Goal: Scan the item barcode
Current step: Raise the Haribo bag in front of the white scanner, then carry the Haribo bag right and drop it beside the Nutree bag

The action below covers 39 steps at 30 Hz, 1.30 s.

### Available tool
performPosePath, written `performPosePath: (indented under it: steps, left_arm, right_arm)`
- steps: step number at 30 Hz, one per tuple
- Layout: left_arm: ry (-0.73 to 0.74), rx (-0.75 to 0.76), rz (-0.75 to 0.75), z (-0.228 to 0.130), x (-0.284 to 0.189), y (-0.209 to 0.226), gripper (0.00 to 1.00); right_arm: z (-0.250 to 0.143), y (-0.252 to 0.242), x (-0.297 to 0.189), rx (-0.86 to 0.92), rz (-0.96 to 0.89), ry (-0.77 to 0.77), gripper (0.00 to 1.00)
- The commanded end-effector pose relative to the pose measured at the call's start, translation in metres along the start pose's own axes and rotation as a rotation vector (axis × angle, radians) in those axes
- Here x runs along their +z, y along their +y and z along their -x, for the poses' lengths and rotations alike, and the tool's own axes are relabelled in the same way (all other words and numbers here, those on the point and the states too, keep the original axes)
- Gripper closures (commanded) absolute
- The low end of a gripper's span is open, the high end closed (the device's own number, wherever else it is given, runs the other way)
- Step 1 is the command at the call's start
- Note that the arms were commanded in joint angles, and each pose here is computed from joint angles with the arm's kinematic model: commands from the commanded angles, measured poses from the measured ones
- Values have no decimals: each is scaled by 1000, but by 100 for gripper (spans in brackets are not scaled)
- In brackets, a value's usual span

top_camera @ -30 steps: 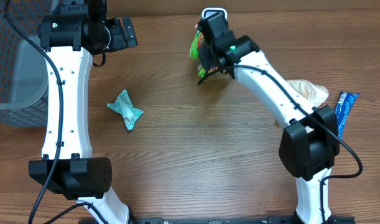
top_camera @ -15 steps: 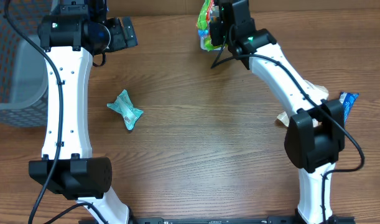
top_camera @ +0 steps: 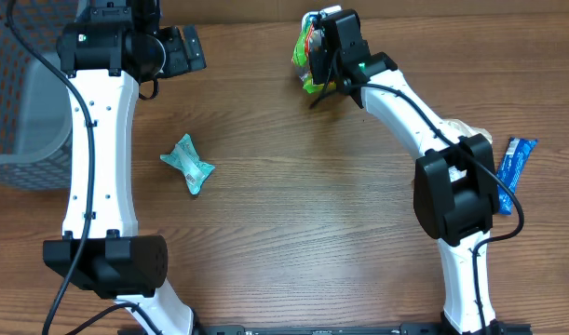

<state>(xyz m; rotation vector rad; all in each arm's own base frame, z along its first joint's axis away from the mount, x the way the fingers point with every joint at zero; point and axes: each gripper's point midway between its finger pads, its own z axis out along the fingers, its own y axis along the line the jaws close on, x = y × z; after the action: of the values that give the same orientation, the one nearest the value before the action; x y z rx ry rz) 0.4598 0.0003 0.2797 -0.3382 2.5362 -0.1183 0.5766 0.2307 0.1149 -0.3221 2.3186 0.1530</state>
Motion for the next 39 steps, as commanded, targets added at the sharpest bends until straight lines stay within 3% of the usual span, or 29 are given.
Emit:
performPosePath:
  steps: [1,11,21,31,39]
  left_arm:
    - [-9,-8,-14,4,-1,-5,0]
    - [-9,-8,-14,4,-1,-5,0]
    - [-9,-8,-14,4,-1,-5,0]
    - [-9,-8,-14,4,-1,-5,0]
    - [-9,-8,-14,4,-1,-5,0]
  right_arm:
    - [22,6,-18,7,29,-49,97]
    - [50,19,-62,65,113,-85,96]
    - [71,29,-145,108,208,-94,96]
    - [40,20,-215,143,188,42,96]
    - [7,10,-237,196,151,175,96]
